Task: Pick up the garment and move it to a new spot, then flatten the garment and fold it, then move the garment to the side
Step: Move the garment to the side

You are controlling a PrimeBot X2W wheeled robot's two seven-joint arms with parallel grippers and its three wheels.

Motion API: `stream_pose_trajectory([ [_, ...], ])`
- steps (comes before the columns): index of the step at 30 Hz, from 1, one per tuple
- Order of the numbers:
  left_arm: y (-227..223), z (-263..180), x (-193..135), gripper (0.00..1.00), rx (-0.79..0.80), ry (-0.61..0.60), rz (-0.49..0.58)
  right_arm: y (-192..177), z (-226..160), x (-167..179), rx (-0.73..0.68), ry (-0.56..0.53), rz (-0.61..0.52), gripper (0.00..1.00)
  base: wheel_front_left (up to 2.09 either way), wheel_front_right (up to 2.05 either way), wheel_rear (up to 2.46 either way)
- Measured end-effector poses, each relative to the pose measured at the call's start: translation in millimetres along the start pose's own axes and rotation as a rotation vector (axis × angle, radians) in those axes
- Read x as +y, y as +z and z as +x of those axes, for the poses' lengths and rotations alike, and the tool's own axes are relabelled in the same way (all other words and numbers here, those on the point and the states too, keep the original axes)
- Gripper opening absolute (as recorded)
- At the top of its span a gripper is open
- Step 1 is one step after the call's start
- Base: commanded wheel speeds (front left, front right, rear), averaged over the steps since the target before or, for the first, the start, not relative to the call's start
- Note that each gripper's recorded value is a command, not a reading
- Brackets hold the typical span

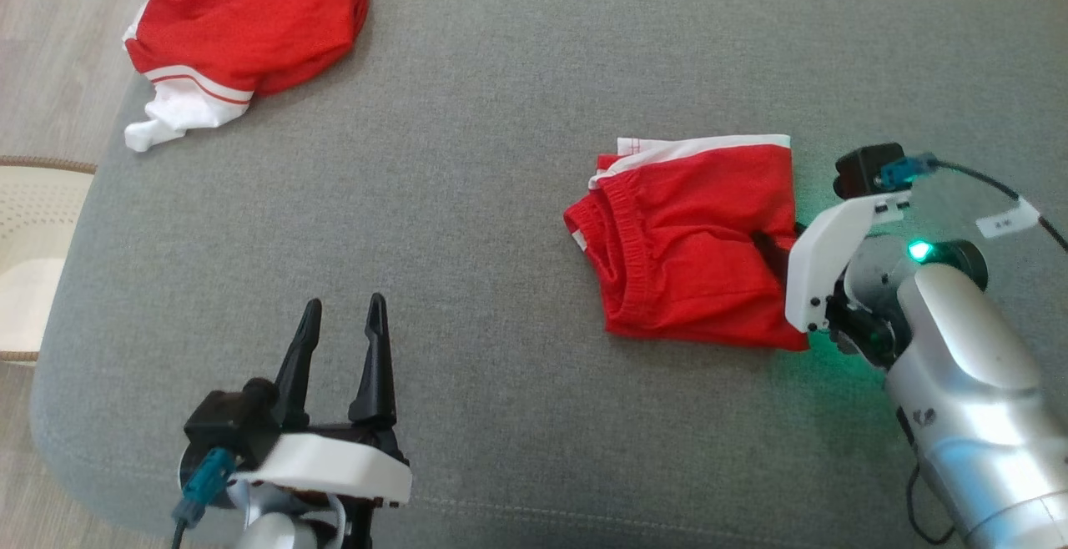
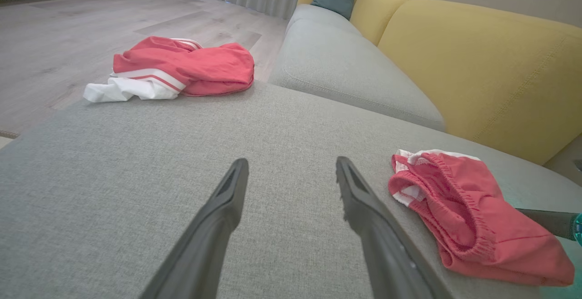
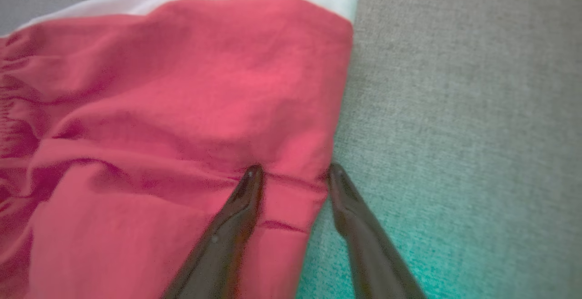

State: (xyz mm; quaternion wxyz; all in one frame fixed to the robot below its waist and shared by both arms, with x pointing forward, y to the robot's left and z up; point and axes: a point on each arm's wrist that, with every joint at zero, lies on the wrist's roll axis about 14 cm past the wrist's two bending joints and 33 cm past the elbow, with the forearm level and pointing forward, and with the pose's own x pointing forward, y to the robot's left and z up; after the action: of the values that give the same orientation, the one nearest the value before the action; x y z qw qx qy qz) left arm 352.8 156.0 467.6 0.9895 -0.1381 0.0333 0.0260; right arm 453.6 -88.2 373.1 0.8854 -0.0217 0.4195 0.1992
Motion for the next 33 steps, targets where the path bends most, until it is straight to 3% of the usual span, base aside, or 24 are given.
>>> stream_pose_trajectory([
  [2,-1,0,1,1.0,0.004,0.003,0.001,1,2,0,0.012,0.005,-0.003,0.36,0.0,0.0,0.0],
  [5,-3,2,0,1.0,0.01,0.001,0.0,3,3,0,0.021,0.012,-0.007,0.0,0.0,0.0,0.0],
  [12,-6,14,-10,1.0,0.017,-0.033,0.001,12,2,-21,-0.012,-0.023,-0.004,0.0,0.0,0.0,0.0],
  [19,-13,30,-36,1.0,0.028,-0.127,0.012,23,-20,-85,-0.063,-0.161,-0.001,0.0,0.0,0.0,0.0],
  [25,-22,57,-80,1.0,0.028,-0.278,0.02,35,-61,-160,-0.127,-0.337,0.018,0.0,0.0,0.0,0.0],
  [33,-47,83,-136,1.0,0.055,-0.466,0.004,19,-97,-216,-0.148,-0.48,0.089,0.0,0.0,0.0,0.0],
])
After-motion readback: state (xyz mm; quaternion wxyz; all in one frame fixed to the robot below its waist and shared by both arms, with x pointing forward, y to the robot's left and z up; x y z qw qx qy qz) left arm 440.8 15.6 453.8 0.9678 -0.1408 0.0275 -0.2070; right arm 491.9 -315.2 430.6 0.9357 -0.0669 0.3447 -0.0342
